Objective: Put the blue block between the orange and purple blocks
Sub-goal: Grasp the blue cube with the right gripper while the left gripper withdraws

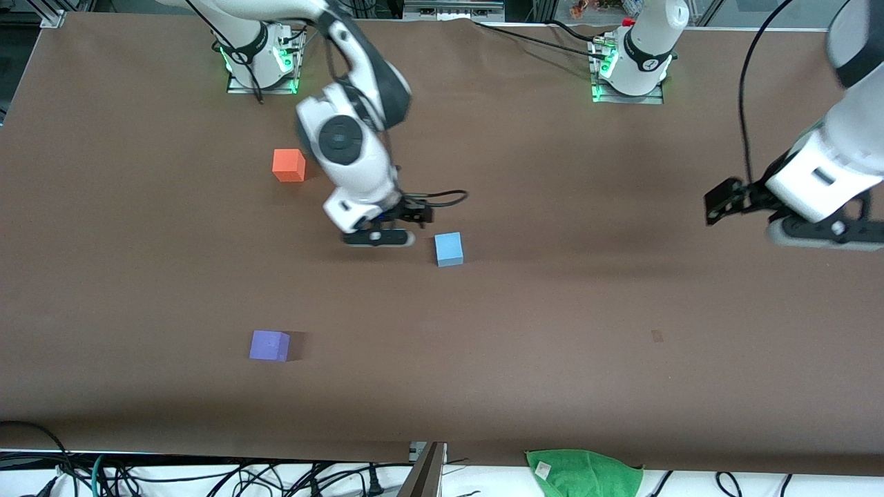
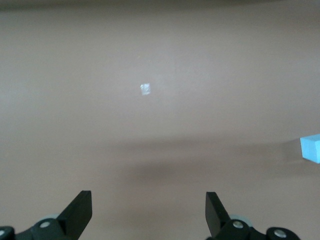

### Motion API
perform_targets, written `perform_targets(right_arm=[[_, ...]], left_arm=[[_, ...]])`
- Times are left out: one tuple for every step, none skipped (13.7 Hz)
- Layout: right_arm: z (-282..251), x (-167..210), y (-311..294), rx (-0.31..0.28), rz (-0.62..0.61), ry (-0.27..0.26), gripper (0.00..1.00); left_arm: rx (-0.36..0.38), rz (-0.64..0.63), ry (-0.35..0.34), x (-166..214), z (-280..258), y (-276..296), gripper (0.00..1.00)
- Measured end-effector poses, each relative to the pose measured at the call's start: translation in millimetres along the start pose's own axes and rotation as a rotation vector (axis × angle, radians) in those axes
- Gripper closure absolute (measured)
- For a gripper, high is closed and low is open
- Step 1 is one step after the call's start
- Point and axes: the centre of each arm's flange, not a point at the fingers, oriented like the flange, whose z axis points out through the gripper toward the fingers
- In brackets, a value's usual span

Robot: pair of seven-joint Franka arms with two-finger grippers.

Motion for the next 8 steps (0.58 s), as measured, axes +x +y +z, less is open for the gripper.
perform_targets(right_arm=[[21,-8,-13,0.002,-0.008,0.008,0.0],[36,-11,-24,0.004,-0.013,0.014,0.0],[45,-11,-32,0.006,-0.018,0.019,0.0],[49,-8,-37,0.01,-0.024,0.028,0.0],[51,-6,-40,0.009,-0.031,0.036,0.0],[56,-6,-41,-0.002,-0.044,0.042,0.0],[62,-9,-43,-0.013,-0.059,0.045,0.0],[69,-12,-45,-0.016,-0.07,0.05,0.0]], left_arm=[[0.007,-0.023,-0.011,-17,-2,-13,0.0],[0.011,-0.033,-0.025,-33,1,-26,0.0],[0.012,-0.02,-0.032,-45,3,-33,0.0],[0.013,0.005,-0.032,-52,4,-35,0.0],[0.013,0.026,-0.029,-54,5,-34,0.0],[0.013,0.037,-0.029,-54,7,-34,0.0],[0.013,0.044,-0.031,-54,10,-34,0.0],[0.013,0.046,-0.032,-53,11,-33,0.0]])
